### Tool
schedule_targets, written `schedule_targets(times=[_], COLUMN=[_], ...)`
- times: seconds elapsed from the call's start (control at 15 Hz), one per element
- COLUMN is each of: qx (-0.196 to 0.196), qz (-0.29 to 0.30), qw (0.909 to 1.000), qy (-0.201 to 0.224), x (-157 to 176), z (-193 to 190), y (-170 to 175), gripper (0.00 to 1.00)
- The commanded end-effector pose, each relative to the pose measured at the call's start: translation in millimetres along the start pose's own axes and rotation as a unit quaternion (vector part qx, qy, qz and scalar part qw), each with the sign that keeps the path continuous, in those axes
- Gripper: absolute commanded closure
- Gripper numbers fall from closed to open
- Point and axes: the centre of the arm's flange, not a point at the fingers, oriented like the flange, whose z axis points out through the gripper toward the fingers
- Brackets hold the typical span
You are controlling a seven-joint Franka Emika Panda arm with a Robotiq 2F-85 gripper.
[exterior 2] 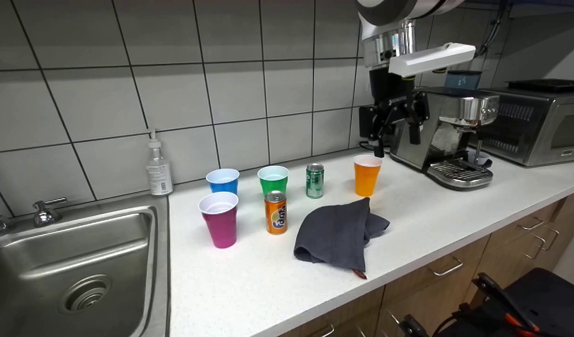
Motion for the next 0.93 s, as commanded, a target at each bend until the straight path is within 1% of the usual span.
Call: schedule_targets(times=[0.0,0.8,0.87], qx=[0.000,0.000,-0.004], qz=[0.000,-0.001,0.002], qw=[1.0000,1.0000,0.9999], qy=[0.000,0.001,0.015], x=[0.0,-0.1,-0.9], z=[-0.1,-0.8,3.3], y=[-0.1,-0.6,-2.0], gripper=[0.00,0.00,0.00])
